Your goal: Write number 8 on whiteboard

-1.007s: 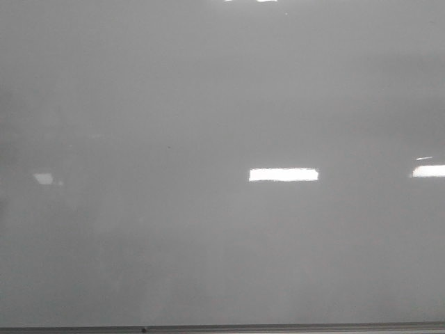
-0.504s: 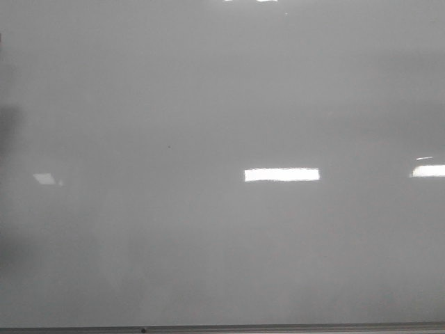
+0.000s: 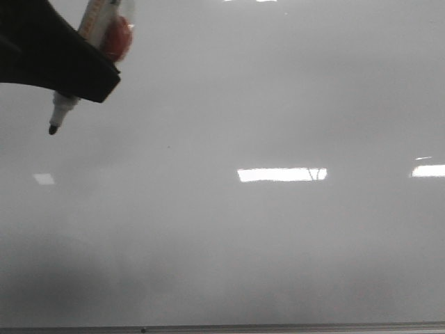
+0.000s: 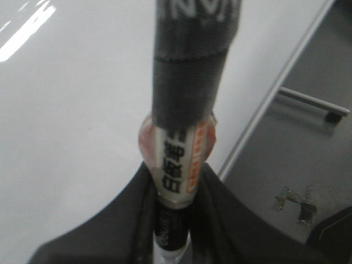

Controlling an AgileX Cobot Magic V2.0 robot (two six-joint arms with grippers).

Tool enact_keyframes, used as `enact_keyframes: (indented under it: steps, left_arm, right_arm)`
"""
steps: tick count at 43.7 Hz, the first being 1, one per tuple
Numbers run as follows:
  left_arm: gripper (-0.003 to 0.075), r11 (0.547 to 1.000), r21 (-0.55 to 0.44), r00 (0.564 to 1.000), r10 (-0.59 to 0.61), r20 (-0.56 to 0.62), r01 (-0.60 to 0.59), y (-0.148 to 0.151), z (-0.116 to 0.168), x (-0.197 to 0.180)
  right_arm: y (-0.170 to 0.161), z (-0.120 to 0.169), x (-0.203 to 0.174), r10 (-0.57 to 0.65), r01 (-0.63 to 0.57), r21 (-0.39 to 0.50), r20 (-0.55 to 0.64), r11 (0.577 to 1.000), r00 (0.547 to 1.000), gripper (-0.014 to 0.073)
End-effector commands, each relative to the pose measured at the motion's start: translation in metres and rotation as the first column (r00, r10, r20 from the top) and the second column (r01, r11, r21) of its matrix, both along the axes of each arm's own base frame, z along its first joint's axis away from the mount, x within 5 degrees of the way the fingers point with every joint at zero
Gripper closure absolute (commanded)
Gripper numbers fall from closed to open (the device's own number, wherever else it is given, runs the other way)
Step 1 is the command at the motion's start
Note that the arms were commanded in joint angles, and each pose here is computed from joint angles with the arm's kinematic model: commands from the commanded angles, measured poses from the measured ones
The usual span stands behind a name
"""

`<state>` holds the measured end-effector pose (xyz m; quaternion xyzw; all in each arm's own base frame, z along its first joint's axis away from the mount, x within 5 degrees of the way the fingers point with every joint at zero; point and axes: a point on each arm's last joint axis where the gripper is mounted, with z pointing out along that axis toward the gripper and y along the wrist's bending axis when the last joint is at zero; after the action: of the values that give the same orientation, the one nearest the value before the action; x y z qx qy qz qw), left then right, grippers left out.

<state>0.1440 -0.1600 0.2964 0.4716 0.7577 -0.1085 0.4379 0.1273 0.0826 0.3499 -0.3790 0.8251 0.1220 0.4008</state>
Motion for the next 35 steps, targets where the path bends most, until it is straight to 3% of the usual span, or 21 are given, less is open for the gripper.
enact_keyframes:
  steps: [1, 7, 18, 30, 35]
  left_arm:
    - [0.0741, 0.993, -0.054, 0.993, -0.098, 0.061, 0.101, -0.013, 0.017, -0.015]
    - [0.0741, 0.982, -0.024, 0.981, -0.188, 0.048, 0.189, -0.023, 0.015, -0.032]
    - [0.0741, 0.974, -0.02, 0.973, -0.224, 0.053, 0.225, -0.026, 0.015, -0.038]
    - [0.0741, 0.973, -0.024, 0.972, -0.226, 0.057, 0.228, -0.027, 0.015, -0.038]
    - [0.0741, 0.973, -0.025, 0.972, -0.227, 0.057, 0.228, -0.027, 0.015, -0.038]
  right_arm:
    - [0.023, 0.019, 0.001, 0.185, -0.185, -0.017, 0.048, 0.983, 0.981, 0.0058]
    - [0.06, 0.026, -0.001, 0.374, -0.374, -0.049, 0.003, 0.926, 0.927, 0.0058]
    - [0.113, 0.044, -0.002, 0.556, -0.553, -0.071, 0.024, 0.83, 0.831, 0.0058]
    - [0.139, 0.035, 0.011, 0.579, -0.578, -0.094, -0.016, 0.81, 0.815, 0.0062]
    - [0.144, 0.03, 0.015, 0.578, -0.579, -0.1, -0.035, 0.809, 0.815, 0.0142]
